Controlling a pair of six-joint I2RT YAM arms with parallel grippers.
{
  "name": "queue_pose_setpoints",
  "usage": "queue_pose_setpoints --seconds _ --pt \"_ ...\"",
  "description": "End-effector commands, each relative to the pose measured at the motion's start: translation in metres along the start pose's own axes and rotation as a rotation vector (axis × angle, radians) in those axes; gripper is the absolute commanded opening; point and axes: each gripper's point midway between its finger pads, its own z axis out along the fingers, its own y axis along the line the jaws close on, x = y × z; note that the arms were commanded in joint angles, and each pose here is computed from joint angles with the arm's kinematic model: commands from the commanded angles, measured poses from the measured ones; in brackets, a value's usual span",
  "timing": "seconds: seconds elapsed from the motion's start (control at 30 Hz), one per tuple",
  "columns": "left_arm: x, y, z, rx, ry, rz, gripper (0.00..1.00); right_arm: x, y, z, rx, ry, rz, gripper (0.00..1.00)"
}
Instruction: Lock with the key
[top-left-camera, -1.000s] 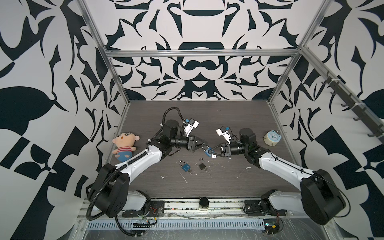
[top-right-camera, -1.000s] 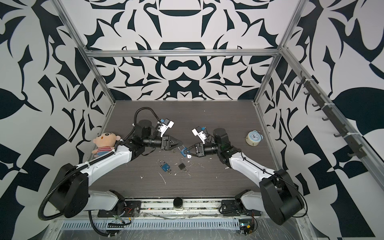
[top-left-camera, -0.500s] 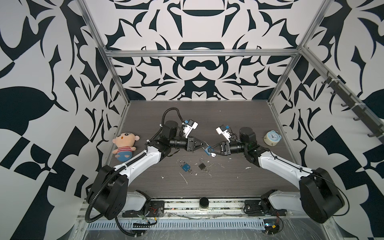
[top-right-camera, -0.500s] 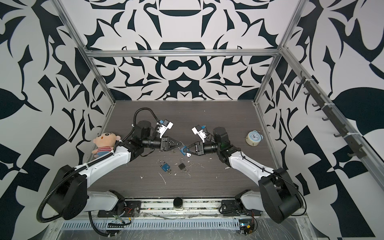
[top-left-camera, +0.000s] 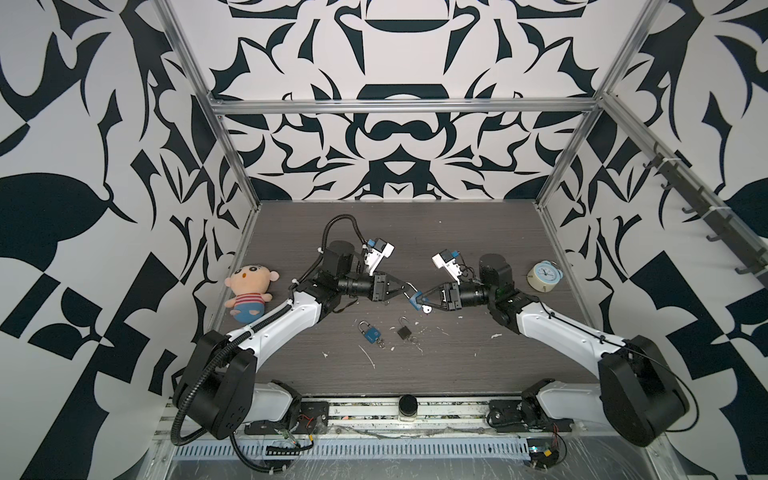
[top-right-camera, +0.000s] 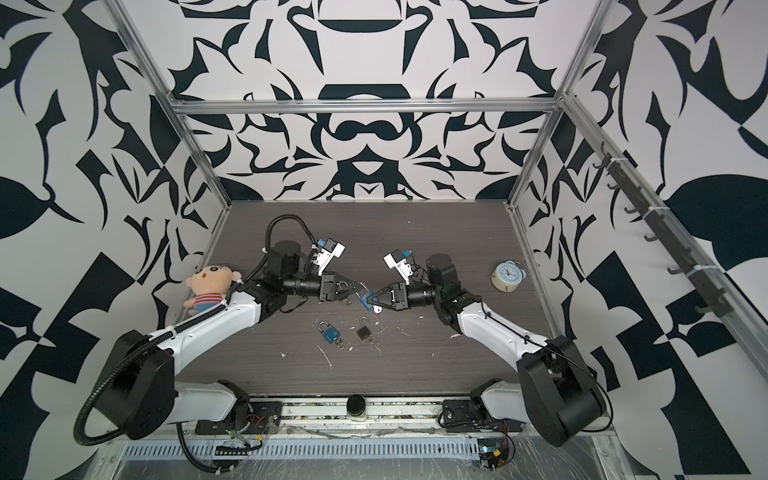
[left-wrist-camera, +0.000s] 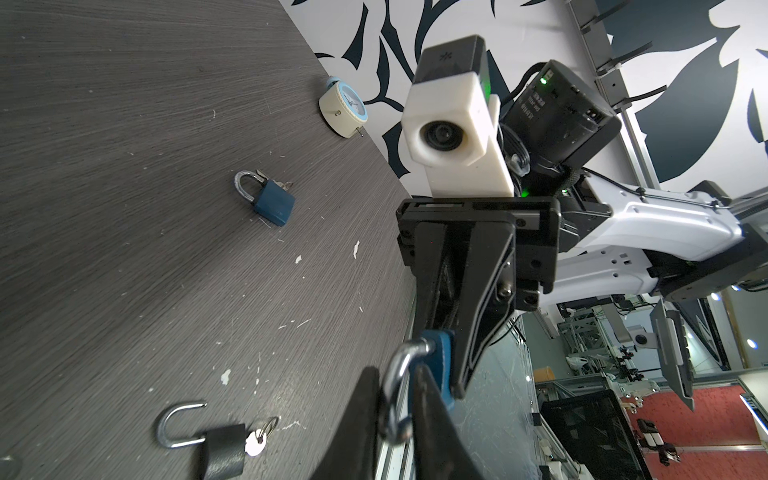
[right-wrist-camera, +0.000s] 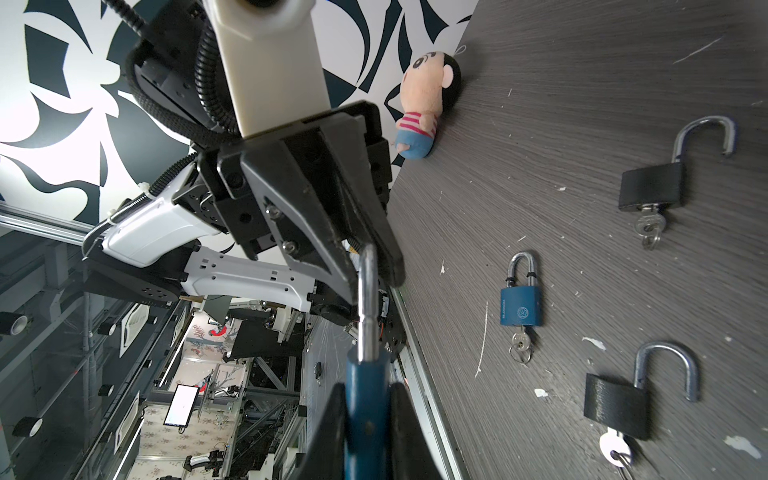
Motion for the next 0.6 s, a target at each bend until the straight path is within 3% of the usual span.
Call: queue_pose_setpoints --seconds 0.0,0.2,0.57 --pt "0.001 -0.002 -0.003 -0.001 0.005 0.007 0.15 -0.018 0.027 -0.001 -0.049 -0.026 -0.105 0.00" --pt "0.004 0.002 -0.001 -0.009 0.017 -0.008 0.00 -0.019 0.034 -0.002 -0.073 -0.031 -0.109 0.00" --pt "0.004 -0.001 -0.001 0.004 0.026 -0.015 0.00 -0.017 0.036 -0.004 -0.054 -0.031 -0.125 0.00"
